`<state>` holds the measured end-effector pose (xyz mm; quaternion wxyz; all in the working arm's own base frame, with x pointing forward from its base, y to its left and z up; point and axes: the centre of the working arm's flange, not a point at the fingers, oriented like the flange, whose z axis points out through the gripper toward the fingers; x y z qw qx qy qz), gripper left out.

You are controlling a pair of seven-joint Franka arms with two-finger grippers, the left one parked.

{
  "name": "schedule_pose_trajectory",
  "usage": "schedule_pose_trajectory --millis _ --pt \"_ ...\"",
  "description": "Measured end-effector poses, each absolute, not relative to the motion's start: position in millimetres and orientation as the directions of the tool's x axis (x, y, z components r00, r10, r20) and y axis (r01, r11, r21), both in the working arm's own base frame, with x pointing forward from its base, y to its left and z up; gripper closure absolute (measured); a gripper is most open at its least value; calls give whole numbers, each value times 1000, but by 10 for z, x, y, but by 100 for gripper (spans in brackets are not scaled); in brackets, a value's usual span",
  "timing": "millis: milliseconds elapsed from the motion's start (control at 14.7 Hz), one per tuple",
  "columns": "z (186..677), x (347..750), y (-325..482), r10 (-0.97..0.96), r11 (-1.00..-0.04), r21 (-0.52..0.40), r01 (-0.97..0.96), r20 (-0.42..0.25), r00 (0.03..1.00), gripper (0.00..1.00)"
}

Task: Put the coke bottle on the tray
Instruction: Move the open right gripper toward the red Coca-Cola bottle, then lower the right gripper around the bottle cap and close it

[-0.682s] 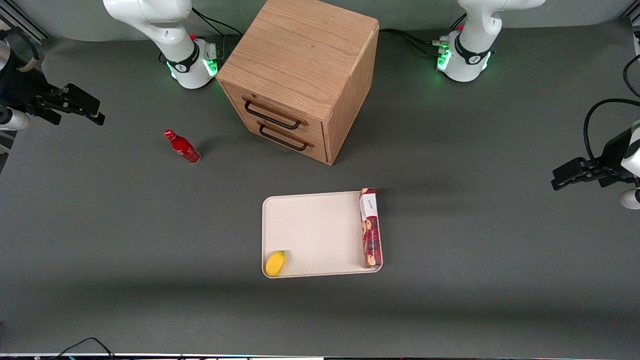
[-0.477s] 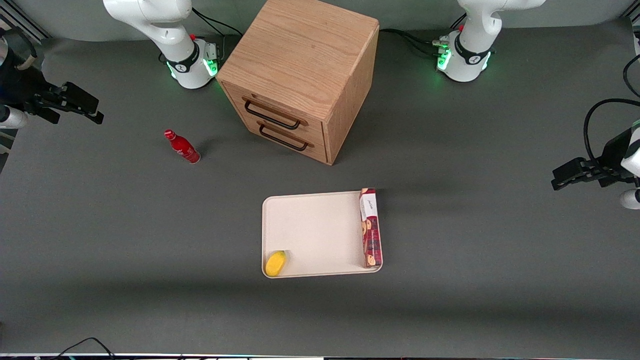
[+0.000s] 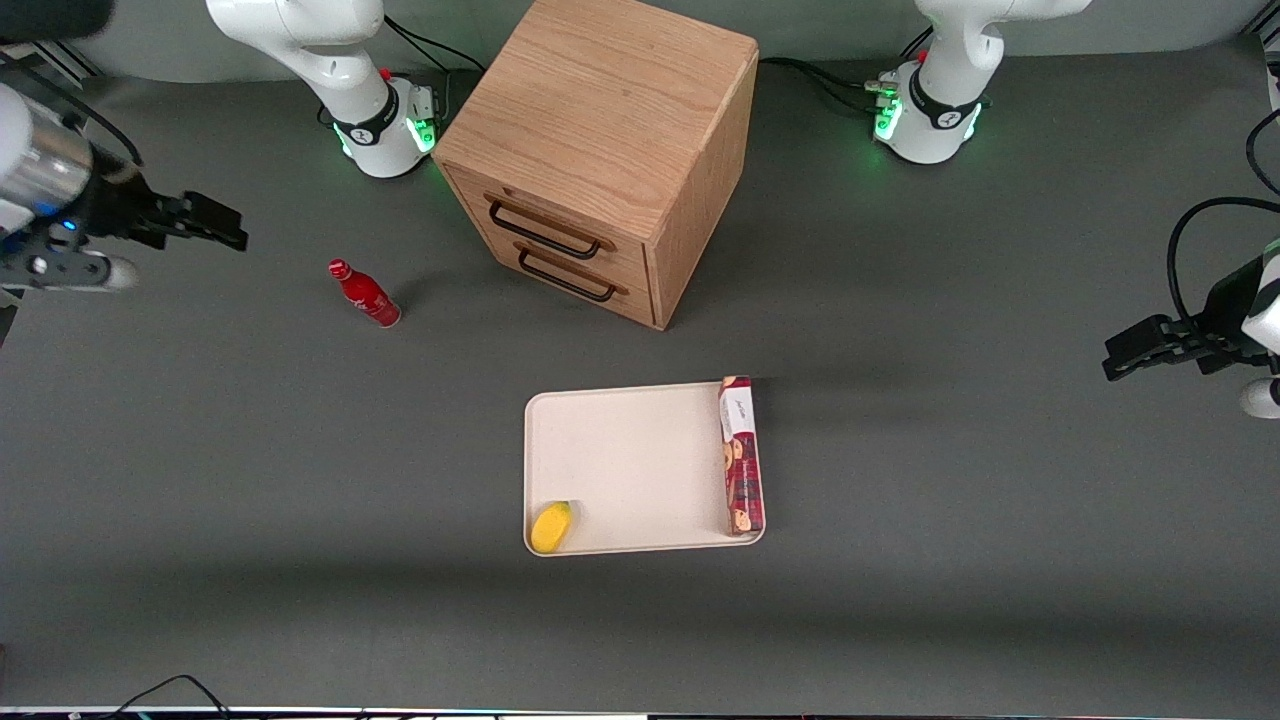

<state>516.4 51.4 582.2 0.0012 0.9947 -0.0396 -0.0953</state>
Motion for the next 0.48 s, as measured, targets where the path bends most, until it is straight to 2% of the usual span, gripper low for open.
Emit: schedule_pose_trajectory --millis 136,477 --pt "5297 5022 511 -85 -996 15 -83 -162 983 0" --pt "3942 4370 423 -98 -995 23 -96 -76 992 0"
